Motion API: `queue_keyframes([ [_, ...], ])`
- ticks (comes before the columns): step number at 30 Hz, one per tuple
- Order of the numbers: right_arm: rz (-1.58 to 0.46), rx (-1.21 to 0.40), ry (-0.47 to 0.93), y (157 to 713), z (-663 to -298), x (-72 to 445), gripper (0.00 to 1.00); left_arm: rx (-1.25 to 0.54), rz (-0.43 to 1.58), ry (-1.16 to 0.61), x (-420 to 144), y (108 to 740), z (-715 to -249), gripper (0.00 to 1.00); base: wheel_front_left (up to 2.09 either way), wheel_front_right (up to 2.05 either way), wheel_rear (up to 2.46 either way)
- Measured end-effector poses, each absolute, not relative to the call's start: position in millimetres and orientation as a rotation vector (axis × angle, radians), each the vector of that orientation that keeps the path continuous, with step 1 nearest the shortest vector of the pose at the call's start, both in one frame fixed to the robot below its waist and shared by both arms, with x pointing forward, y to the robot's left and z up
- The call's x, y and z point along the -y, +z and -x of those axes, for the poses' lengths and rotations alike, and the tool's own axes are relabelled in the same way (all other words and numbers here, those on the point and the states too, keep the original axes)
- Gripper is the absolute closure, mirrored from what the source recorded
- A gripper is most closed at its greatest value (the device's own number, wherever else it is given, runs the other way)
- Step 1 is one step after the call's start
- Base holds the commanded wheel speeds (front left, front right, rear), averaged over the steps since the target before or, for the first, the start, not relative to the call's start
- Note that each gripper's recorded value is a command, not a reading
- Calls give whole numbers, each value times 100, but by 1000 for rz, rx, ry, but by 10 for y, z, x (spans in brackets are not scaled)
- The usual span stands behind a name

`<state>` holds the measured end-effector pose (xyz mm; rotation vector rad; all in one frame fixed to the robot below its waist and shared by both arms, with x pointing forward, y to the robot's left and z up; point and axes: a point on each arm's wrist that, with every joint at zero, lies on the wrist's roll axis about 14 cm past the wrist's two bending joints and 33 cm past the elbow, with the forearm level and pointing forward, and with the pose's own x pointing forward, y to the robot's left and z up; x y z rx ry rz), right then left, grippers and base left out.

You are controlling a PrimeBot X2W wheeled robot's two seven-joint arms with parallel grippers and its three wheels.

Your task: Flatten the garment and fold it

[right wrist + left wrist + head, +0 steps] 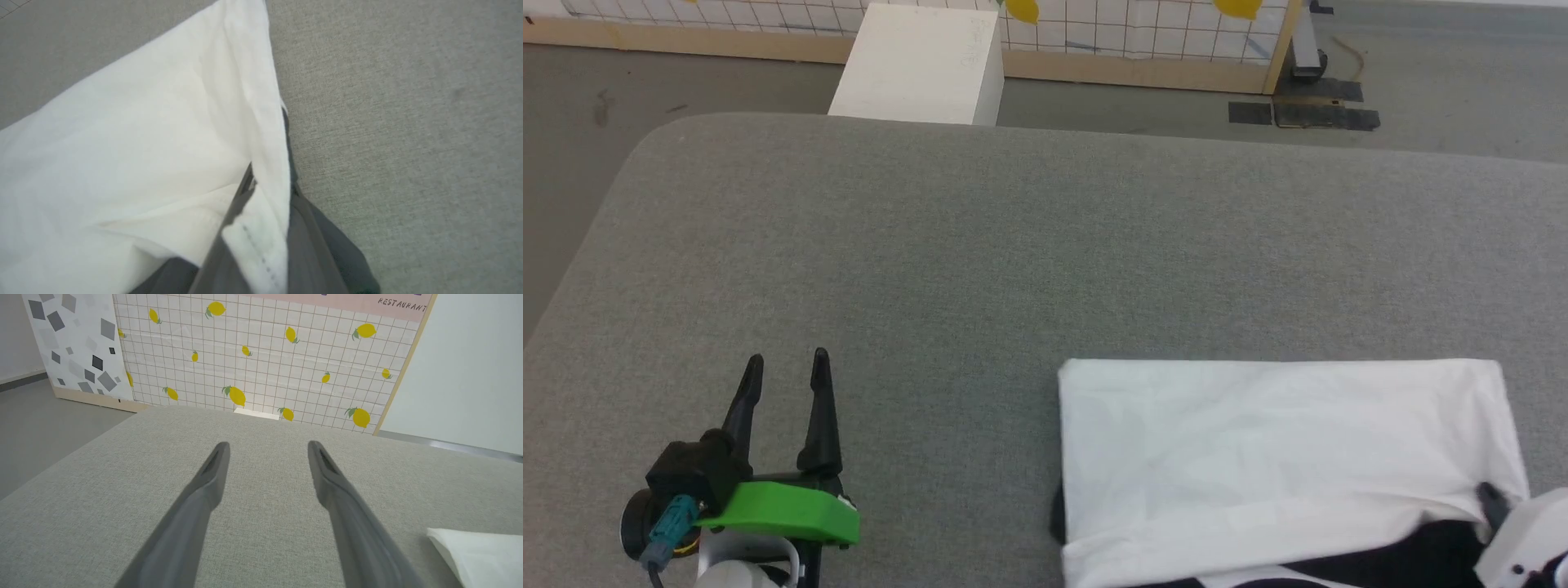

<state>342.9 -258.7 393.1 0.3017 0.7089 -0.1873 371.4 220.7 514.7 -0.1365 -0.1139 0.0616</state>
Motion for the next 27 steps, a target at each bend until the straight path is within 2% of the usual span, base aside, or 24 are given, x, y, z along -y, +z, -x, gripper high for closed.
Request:
queue_keyframes([
  [4, -228, -683, -210, 4070, -3427, 2700, 100, 113, 132, 64, -2211, 5144, -3714, 0, 0, 0, 0],
  [7, -188, -656, -153, 4244, -3470, 2563, 100, 115, 135, 67, -2221, 5147, -3706, 0, 0, 0, 0],
  [11, -143, -611, -3, 4567, -3530, 2136, 100, 110, 129, 68, -2229, 5133, -3682, 0, 0, 0, 0],
  [17, -63, -544, 309, 4997, -3514, 1161, 100, 108, 126, 73, -2259, 5127, -3650, 0, 0, 0, 0],
  [23, 27, -586, 569, 4936, -3432, 323, 100, 94, 122, 77, -2269, 5084, -3642, 0, 0, 0, 0],
  [27, 74, -666, 666, 4686, -3412, 29, 100, 84, 122, 72, -2256, 5054, -3637, 0, 0, 0, 0],
])
